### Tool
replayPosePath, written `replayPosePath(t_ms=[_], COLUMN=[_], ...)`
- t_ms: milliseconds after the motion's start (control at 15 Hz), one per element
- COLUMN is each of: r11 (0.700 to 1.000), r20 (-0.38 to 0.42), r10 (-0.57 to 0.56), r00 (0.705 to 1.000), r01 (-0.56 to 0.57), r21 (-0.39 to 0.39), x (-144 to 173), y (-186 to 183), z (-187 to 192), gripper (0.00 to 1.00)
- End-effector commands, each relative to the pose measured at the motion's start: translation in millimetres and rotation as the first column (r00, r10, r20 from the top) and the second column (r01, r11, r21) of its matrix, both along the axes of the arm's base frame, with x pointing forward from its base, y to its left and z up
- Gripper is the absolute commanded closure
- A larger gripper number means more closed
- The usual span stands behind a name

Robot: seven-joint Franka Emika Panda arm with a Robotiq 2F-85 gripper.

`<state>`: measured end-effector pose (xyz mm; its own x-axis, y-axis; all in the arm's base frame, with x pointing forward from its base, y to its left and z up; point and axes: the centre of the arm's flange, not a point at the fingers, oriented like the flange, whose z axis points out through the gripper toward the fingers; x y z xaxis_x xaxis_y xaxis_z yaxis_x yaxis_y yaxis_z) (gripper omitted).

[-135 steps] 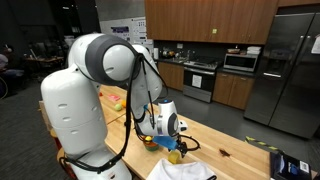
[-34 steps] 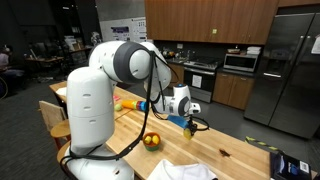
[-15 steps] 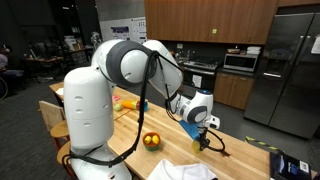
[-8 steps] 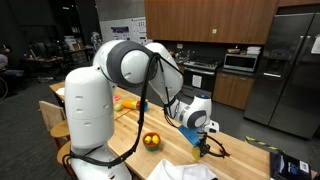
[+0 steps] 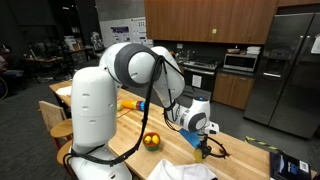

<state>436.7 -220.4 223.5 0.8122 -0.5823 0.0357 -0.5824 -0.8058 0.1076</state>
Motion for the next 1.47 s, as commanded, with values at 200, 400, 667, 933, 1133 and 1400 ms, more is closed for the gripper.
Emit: replayPosePath(t_ms=[200,400,667,933,1133,1400], r11=[0.997,0.995,0.998,1.000,1.000,1.000], r20=[0.032,0.045,0.023,0.009,0.002,-0.029], r10=[0.071,0.091,0.068,0.018,-0.009,-0.012], r00=[0.997,0.995,0.997,1.000,1.000,1.000], r01=[-0.069,-0.090,-0.068,-0.018,0.009,0.012], r21=[-0.038,-0.032,-0.010,-0.001,0.001,-0.010], x=[39.4,52.6,63.6,65.1,63.8,57.7], y=[38.8,48.9,36.1,17.3,8.7,5.4], z=[15.7,19.3,17.8,13.4,6.3,-8.6], gripper=[0.66,0.66,0.66,0.66,0.66,0.66])
